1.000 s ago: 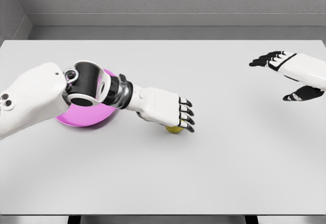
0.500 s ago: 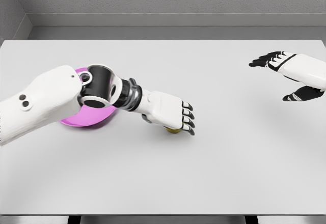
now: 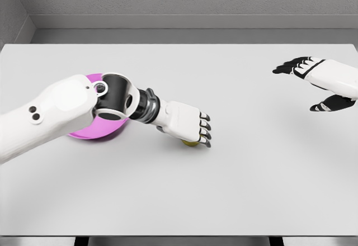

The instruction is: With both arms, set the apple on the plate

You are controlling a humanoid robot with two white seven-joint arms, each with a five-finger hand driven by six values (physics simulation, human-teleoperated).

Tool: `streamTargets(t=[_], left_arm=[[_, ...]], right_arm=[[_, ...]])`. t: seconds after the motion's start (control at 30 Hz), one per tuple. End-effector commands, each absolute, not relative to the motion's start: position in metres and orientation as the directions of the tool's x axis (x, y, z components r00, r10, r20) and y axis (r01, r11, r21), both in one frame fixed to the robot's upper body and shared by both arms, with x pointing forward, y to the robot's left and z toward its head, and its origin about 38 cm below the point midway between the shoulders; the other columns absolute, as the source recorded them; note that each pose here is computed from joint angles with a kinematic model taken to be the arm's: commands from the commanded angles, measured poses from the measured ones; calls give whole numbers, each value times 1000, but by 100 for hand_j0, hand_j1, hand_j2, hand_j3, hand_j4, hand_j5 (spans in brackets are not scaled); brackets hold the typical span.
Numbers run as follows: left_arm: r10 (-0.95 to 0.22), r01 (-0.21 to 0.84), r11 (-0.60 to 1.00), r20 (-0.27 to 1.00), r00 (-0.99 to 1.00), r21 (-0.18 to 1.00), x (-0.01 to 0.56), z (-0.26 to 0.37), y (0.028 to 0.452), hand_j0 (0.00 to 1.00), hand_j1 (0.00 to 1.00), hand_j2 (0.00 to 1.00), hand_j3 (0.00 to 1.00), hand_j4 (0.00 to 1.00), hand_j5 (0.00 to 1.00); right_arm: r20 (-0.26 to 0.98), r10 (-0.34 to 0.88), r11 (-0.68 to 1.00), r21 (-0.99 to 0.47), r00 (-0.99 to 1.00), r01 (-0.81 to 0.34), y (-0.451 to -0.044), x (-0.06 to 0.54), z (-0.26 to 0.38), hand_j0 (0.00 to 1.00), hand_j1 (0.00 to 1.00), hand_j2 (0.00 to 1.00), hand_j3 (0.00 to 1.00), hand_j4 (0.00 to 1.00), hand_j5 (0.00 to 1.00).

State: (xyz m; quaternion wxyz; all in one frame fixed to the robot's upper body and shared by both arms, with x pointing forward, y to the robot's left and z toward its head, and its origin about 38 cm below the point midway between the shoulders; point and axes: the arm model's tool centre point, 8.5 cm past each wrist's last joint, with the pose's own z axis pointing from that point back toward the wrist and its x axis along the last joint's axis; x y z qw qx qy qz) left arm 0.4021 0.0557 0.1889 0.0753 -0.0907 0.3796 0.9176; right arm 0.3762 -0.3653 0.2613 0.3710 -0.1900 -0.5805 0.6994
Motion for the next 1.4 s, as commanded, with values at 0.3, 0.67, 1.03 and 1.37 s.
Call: streamTargets(t=[0.3, 0.67, 1.03, 1.37], left_arm=[[67, -213, -710, -237, -969, 671, 406, 185, 50, 100, 100, 100, 100, 100, 100], [86, -225, -719, -237, -968, 658, 403, 179, 46, 72, 72, 72, 72, 72, 72], [88, -222, -726, -232, -969, 651, 401, 175, 49, 21, 21, 21, 21, 21, 21], [-18, -141, -697, -214, -977, 703, 420, 199, 79, 8, 8, 8, 8, 8, 8]], right_arm=[[174, 740, -45, -951, -650, -305, -365, 375, 259, 100, 100, 100, 100, 100, 100], [174, 722, -55, -951, -670, -305, -357, 369, 258, 100, 100, 100, 100, 100, 100], [173, 741, -43, -952, -649, -303, -367, 371, 259, 100, 100, 100, 100, 100, 100], [180, 752, -37, -949, -634, -312, -372, 373, 257, 100, 100, 100, 100, 100, 100]])
